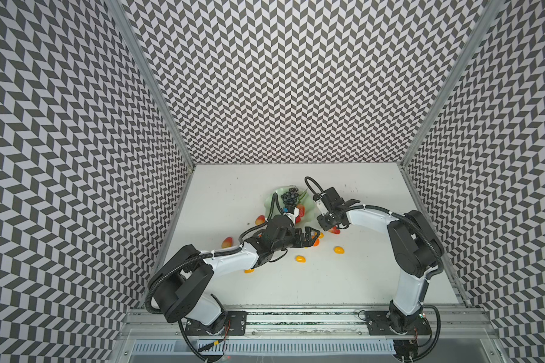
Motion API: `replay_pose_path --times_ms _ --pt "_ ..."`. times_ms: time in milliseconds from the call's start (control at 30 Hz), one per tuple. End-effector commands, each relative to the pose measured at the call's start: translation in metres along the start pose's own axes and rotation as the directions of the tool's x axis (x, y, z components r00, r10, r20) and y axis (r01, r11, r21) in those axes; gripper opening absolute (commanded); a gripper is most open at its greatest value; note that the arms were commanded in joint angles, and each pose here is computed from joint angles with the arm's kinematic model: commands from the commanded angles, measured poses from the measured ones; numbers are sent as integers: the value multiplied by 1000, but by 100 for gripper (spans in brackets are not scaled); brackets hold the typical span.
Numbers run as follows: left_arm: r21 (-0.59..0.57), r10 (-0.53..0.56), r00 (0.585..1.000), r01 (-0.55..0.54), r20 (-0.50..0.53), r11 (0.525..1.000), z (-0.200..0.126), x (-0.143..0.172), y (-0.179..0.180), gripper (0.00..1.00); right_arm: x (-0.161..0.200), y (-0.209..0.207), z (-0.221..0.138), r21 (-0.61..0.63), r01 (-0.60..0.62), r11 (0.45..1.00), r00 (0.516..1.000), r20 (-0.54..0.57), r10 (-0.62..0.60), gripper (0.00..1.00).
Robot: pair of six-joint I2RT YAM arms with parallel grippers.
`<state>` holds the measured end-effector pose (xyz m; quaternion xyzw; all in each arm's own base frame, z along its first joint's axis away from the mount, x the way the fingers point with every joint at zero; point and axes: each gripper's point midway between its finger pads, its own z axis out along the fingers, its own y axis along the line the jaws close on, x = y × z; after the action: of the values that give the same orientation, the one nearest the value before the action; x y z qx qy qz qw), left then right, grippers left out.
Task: Arrange fruit in a fruit bowl
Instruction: Pick up the fruit from the center of the table.
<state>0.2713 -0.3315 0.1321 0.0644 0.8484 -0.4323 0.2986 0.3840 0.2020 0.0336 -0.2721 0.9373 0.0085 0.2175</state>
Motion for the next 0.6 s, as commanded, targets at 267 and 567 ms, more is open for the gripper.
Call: replay_pose_path --times_ms 267,567 --pt "19 0 1000 -1 26 1000 1 -8 -9 100 -3 1 2 12 17 1000 1000 -9 -17 28" --pt "20 0 1000 -1 26 1000 -1 -7 -9 100 -4 -1 -2 21 8 1000 1000 -3 -8 17"
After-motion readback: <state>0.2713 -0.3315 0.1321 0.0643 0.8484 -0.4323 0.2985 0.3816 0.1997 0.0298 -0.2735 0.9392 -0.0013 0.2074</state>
